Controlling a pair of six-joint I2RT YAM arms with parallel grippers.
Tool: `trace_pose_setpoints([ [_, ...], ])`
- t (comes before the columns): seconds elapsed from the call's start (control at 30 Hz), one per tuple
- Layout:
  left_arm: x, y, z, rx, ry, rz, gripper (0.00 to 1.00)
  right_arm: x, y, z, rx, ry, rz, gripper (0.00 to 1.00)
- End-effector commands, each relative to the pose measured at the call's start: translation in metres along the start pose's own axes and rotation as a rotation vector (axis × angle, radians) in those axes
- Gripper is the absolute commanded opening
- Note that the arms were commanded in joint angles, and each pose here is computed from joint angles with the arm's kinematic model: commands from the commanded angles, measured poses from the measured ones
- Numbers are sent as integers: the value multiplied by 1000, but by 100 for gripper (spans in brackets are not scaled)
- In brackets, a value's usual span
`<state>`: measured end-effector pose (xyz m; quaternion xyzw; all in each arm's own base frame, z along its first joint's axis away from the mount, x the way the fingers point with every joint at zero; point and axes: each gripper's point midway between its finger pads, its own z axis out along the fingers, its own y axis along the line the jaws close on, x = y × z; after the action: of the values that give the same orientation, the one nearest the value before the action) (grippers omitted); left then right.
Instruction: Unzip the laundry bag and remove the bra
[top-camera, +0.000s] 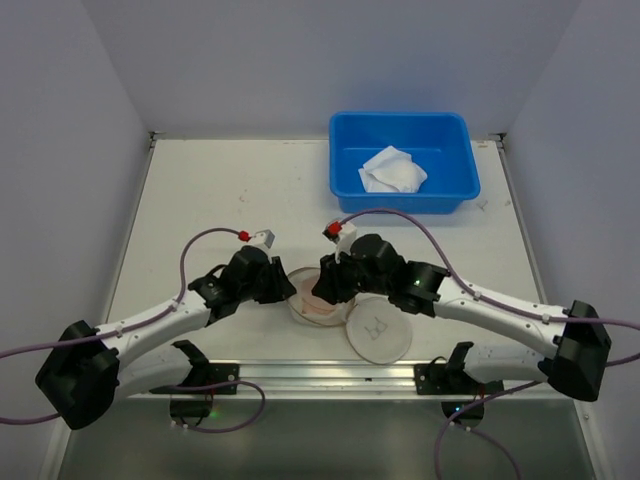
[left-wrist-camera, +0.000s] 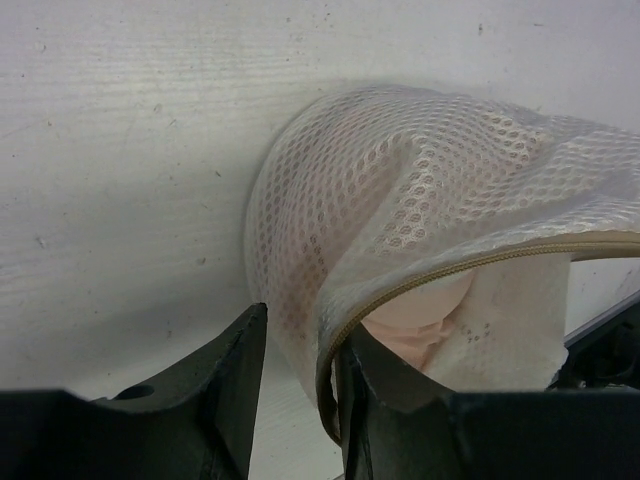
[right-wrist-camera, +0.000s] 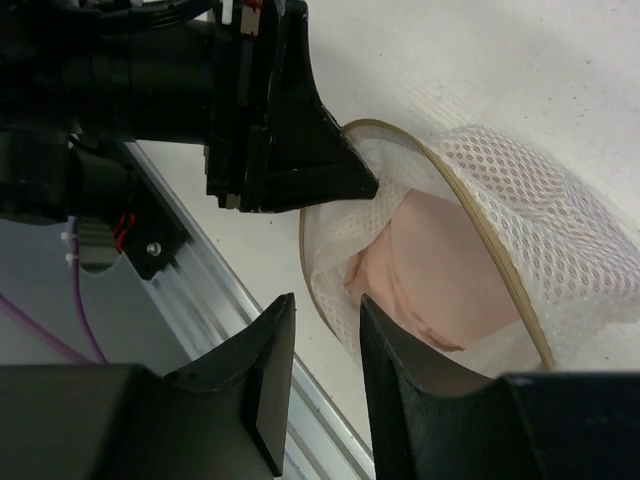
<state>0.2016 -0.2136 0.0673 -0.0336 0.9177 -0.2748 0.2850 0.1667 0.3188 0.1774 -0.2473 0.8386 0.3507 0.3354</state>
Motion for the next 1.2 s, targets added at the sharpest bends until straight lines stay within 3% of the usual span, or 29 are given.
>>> trace_pose_setpoints([
  [0.0, 0, 11, 4, -46, -14, -13, 36, -11, 9, 21, 8, -40, -19, 35],
  [0.13, 2, 13, 6, -52, -8, -13, 31, 9, -14, 56, 101, 22, -30, 38],
  [0.23, 1, 13, 5, -51, -16, -15, 26, 16, -34, 68, 190, 29, -35, 51],
  [0.33, 2, 15, 4, -54, -19, -15, 18, 25, -60, 72, 307, 28, -39, 70],
  [0.37, 3, 16, 4, -58, -18, -15, 15, 30, -70, 72, 348, 26, -48, 82],
  [0.4, 3, 16, 4, -58, -18, -16, 14, 32, -74, 72, 362, 28, -55, 87],
  [0.5, 4, 17, 5, -62, -14, -19, 9, 43, -83, 77, 388, 71, -97, 96],
  [0.6, 3, 14, 6, -52, -13, -21, 8, 59, -84, 85, 367, 129, -129, 98],
  [0.7, 4, 12, 8, -43, -5, -25, 7, 69, -69, 93, 296, 168, -161, 99],
  [0.93, 11, 6, 10, -5, 13, -37, 7, 92, -72, 114, 318, 311, -190, 97],
  [1.03, 11, 6, 10, -3, 13, -35, 6, 95, -77, 114, 349, 328, -183, 83],
  [1.07, 11, 6, 10, -4, 12, -33, 6, 91, -75, 112, 348, 314, -180, 76],
  [1.1, 10, 6, 10, -4, 10, -32, 6, 91, -75, 110, 346, 312, -178, 60],
  [1.17, 9, 5, 10, -2, 8, -30, 6, 85, -71, 104, 337, 295, -175, 47],
])
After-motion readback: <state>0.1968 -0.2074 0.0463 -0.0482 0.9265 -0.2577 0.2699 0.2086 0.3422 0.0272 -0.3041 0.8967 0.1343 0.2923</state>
